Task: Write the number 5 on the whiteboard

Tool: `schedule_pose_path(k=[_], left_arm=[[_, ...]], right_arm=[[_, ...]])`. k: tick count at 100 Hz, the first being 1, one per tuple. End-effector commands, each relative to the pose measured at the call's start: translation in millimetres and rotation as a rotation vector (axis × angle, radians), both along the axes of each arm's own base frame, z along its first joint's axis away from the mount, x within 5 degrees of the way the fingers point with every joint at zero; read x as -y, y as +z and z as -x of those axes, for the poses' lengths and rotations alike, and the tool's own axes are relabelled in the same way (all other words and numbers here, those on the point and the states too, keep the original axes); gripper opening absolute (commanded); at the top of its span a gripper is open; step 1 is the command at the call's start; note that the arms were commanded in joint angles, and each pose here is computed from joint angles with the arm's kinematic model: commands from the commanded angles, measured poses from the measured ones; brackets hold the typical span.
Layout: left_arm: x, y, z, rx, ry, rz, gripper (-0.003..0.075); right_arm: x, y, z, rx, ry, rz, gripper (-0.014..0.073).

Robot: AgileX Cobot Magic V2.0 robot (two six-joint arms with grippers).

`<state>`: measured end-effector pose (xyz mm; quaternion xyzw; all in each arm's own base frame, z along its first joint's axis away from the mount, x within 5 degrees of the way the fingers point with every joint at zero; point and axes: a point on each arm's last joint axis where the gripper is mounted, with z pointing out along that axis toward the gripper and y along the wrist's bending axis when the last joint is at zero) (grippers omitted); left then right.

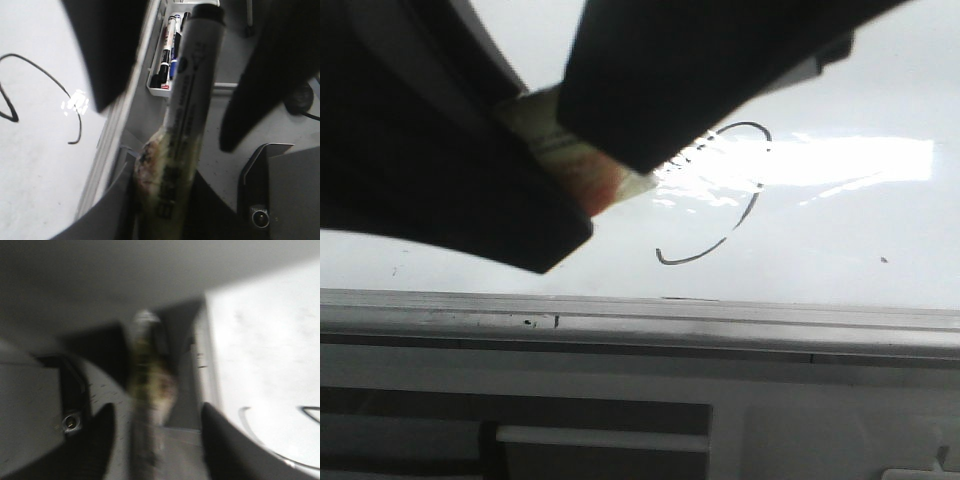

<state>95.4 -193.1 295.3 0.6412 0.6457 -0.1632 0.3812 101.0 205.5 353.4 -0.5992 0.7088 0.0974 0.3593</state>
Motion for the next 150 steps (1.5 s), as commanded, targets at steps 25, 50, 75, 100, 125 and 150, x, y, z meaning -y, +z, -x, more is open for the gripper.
schedule_pose_path(k=[25, 50, 75, 100, 125, 150], left_arm=[[-6, 17, -27, -0.166, 0.359, 0.339, -0.002], [-7, 9, -40, -0.2, 0.5, 0.64, -0.002], [-19, -12, -70, -0.259, 0.743, 0.766, -0.002], [-12, -21, -84, -0.211, 0.777, 0.798, -0.002], [-6, -42, -94, -0.269, 0.866, 0.77, -0.002], [-4, -48, -98, -0.265, 0.896, 0.777, -0.002]], right_arm=[[70, 80, 12, 0.223, -0.187, -0.378, 0.0209], [135, 86, 34, 0.237, -0.279, -0.488, -0.0058], [180, 75, 49, 0.212, -0.366, -0.606, -0.0058], [186, 61, 51, 0.215, -0.377, -0.583, -0.0058], [185, 56, 48, 0.24, -0.38, -0.561, -0.0059], [185, 56, 48, 0.242, -0.381, -0.561, -0.0059]])
